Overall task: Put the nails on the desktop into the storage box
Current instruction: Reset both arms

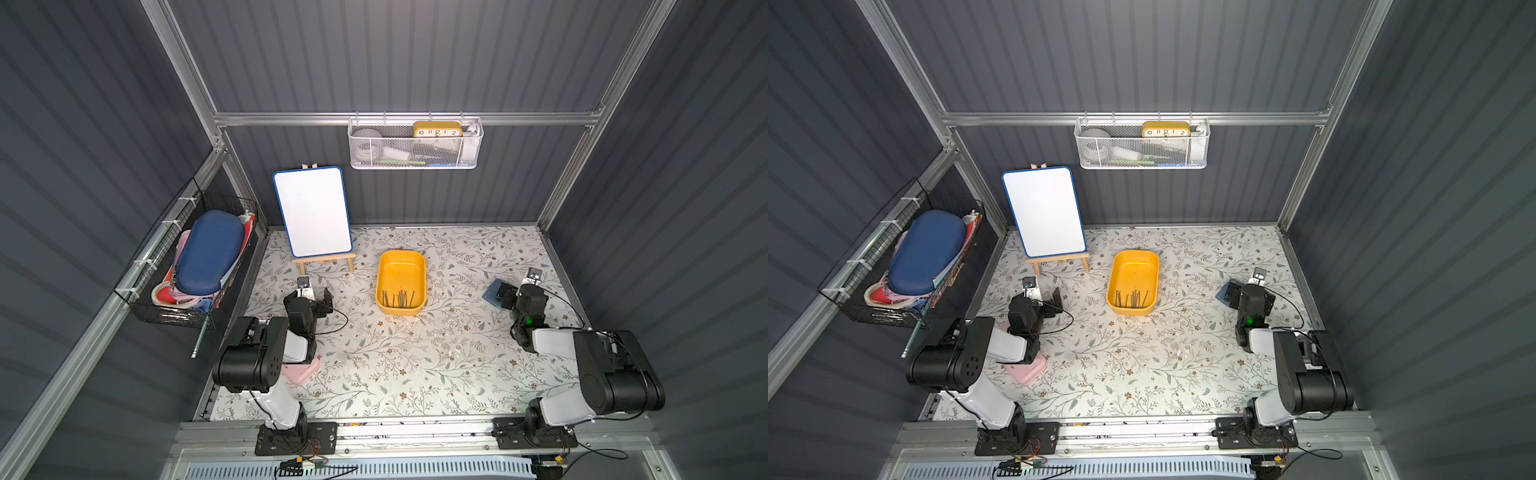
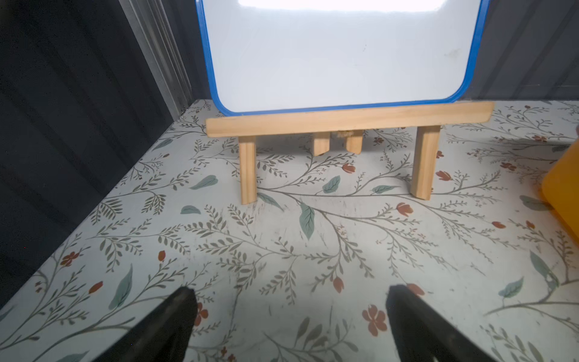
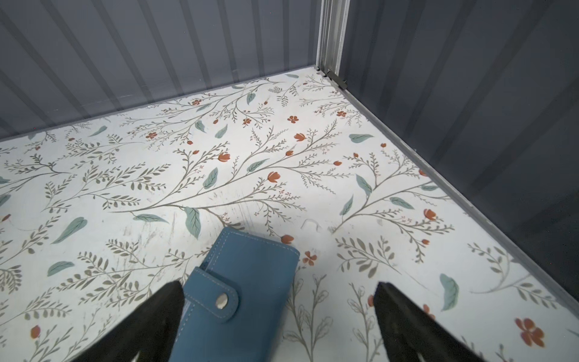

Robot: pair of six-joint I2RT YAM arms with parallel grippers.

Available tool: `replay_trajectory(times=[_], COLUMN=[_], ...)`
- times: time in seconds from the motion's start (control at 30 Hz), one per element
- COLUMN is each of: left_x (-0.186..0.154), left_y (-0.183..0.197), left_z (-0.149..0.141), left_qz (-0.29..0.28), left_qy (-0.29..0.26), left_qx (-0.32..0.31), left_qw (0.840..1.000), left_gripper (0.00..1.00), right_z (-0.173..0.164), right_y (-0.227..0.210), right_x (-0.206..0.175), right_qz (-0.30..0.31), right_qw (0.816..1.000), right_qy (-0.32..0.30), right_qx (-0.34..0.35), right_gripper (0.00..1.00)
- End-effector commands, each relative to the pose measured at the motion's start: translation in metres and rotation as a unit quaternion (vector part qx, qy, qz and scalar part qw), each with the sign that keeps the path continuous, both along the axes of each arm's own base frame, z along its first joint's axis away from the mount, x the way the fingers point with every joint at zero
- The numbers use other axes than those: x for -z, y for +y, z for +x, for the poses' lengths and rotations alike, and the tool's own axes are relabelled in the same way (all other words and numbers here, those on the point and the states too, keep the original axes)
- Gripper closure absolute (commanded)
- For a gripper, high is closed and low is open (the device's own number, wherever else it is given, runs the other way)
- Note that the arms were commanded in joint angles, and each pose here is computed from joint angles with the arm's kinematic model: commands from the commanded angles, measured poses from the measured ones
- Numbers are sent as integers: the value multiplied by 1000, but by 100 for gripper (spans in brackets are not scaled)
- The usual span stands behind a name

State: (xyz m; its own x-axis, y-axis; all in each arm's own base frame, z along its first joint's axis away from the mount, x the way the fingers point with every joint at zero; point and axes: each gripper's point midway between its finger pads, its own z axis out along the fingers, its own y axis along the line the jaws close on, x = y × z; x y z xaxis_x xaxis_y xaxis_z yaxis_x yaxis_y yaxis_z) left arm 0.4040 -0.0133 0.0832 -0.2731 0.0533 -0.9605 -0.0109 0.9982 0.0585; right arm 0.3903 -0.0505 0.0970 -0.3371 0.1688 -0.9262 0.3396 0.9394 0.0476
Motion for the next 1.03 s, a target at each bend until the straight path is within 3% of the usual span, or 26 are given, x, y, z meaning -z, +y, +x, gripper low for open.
replay_trajectory(times=[0.0, 1.0], left_x=[-12, -11], left_y=[-3, -3], left_z=[5, 4], left_qz=[-3, -1], left_qy=[-20, -22], left_qx=[13, 11], left_qw=[1000, 1000], left_gripper=[1, 0], right_z=[4, 7], right_y=[1, 6], right_x=[-7, -5], right_qz=[1, 4], right_qw=[1000, 1000], right_qy=[-9, 0], right_qx=[-6, -19], right_gripper=[1, 1])
